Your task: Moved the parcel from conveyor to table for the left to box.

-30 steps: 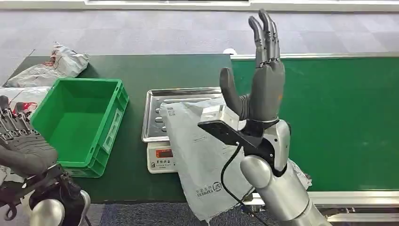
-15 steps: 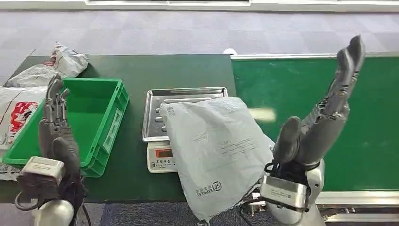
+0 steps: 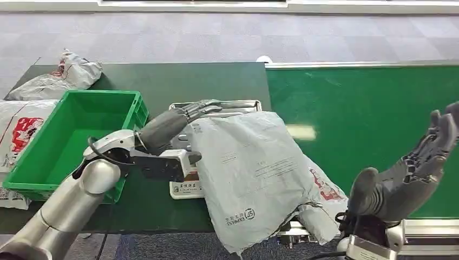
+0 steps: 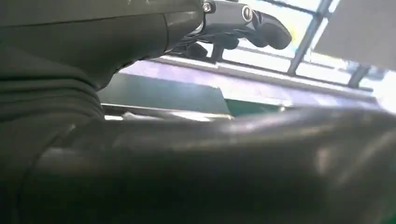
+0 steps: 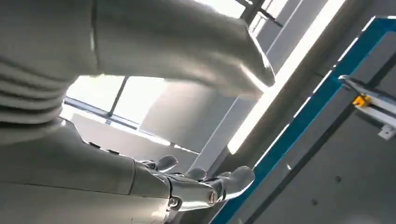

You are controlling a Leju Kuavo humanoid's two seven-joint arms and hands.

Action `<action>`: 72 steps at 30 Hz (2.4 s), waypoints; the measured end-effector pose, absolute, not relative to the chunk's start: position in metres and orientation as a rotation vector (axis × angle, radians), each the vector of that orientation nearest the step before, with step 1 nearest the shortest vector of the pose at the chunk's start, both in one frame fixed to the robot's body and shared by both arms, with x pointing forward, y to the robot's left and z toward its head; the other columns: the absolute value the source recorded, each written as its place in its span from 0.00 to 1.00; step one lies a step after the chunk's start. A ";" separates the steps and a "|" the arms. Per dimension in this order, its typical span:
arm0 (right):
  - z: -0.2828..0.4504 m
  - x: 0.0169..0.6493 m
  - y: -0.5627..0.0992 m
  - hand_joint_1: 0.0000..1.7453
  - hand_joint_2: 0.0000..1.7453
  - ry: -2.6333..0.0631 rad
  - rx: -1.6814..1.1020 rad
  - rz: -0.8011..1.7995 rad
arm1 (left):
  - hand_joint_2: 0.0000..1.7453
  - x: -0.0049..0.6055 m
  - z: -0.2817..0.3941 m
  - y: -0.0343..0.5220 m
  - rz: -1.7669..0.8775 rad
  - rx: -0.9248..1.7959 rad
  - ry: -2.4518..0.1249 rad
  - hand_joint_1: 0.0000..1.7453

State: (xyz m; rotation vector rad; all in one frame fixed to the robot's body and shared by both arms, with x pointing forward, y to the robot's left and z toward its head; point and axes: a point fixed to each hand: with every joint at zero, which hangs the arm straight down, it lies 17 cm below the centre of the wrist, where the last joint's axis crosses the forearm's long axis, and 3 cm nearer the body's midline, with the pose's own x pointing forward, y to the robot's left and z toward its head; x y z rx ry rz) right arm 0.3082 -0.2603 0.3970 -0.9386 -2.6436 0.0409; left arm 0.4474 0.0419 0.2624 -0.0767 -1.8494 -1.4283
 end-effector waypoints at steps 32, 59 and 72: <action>0.385 0.296 -0.274 0.00 1.00 -2.599 -0.958 -0.023 | 1.00 0.417 0.087 -0.018 -1.744 -0.159 -1.466 0.00; 0.381 0.294 -0.272 0.00 1.00 -2.564 -0.978 -0.031 | 1.00 0.416 0.036 -0.037 -1.376 -0.074 -1.507 1.00; 0.380 0.283 -0.277 0.00 1.00 -2.578 -0.975 -0.056 | 1.00 0.451 0.159 0.015 -1.019 0.080 -1.870 1.00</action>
